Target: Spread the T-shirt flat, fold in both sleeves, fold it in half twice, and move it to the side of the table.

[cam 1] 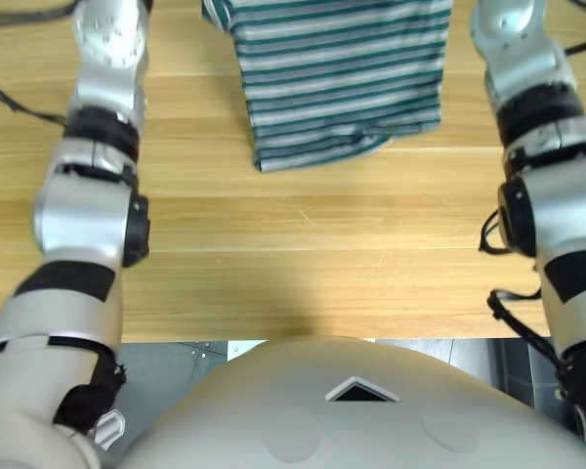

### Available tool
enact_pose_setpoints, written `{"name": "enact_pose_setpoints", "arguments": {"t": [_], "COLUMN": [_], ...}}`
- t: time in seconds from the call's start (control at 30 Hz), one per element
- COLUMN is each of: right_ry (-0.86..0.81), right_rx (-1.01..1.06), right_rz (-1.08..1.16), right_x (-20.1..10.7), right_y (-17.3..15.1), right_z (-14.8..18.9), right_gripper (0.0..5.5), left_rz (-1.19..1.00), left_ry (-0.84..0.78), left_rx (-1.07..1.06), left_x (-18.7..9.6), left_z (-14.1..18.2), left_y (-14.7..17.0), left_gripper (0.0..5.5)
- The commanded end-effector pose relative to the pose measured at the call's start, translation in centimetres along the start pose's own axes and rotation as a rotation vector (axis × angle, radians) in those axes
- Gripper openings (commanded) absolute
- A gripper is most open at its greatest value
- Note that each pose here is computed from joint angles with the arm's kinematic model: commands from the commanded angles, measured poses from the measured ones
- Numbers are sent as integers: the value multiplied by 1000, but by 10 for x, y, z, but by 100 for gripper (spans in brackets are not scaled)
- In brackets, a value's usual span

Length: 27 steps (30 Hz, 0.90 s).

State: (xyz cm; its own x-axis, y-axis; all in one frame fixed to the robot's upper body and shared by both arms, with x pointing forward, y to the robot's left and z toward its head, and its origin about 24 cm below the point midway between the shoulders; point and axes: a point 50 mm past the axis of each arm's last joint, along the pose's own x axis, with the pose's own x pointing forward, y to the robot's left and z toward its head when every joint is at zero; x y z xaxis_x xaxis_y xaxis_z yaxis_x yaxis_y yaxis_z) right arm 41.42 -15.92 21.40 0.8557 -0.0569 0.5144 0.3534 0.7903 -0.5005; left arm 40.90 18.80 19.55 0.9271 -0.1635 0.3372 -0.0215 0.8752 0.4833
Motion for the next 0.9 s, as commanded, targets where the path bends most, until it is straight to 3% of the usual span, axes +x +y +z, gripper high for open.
{"name": "enact_pose_setpoints", "arguments": {"t": [0.03, 0.1, 0.17, 0.27, 0.4, 0.47, 0.53, 0.6, 0.73, 0.87, 0.9], "right_ry": [-114, -140, -148, -149, -111, -82, 13, 92, 203, 220, 210], "right_rx": [44, -15, -83, -84, -18, -13, -31, -69, -213, -263, -251], "right_rz": [-222, -87, 90, 340, 670, 886, 1024, 1067, 1092, 1084, 1063], "right_x": [36, 16, -16, -79, -175, -228, -268, -283, -292, -299, -297], "right_y": [-24, -6, 12, 21, 3, -9, -21, -28, -33, -37, -39], "right_z": [58, 32, -4, -55, -99, -109, -119, -126, -139, -137, -134], "right_gripper": [1, 1, 1, 1, 1, 1, 1, 1, 1, 1, 0], "left_rz": [189, 68, -139, -486, -1009, -1048, -979, -909, -805, -829, -825], "left_ry": [-85, 2, 118, 222, 180, 184, 178, 181, 266, 349, 354], "left_rx": [125, 178, 227, 214, 83, 15, -42, -72, -69, -54, -55], "left_x": [30, 6, -36, -116, -239, -277, -293, -298, -292, -305, -307], "left_z": [52, 5, -50, -107, -129, -129, -123, -119, -126, -133, -133], "left_y": [37, 13, -23, -72, -99, -85, -68, -59, -53, -60, -60], "left_gripper": [0, 0, 0, 0, 0, 0, 0, 0, 0, 0, 29]}}
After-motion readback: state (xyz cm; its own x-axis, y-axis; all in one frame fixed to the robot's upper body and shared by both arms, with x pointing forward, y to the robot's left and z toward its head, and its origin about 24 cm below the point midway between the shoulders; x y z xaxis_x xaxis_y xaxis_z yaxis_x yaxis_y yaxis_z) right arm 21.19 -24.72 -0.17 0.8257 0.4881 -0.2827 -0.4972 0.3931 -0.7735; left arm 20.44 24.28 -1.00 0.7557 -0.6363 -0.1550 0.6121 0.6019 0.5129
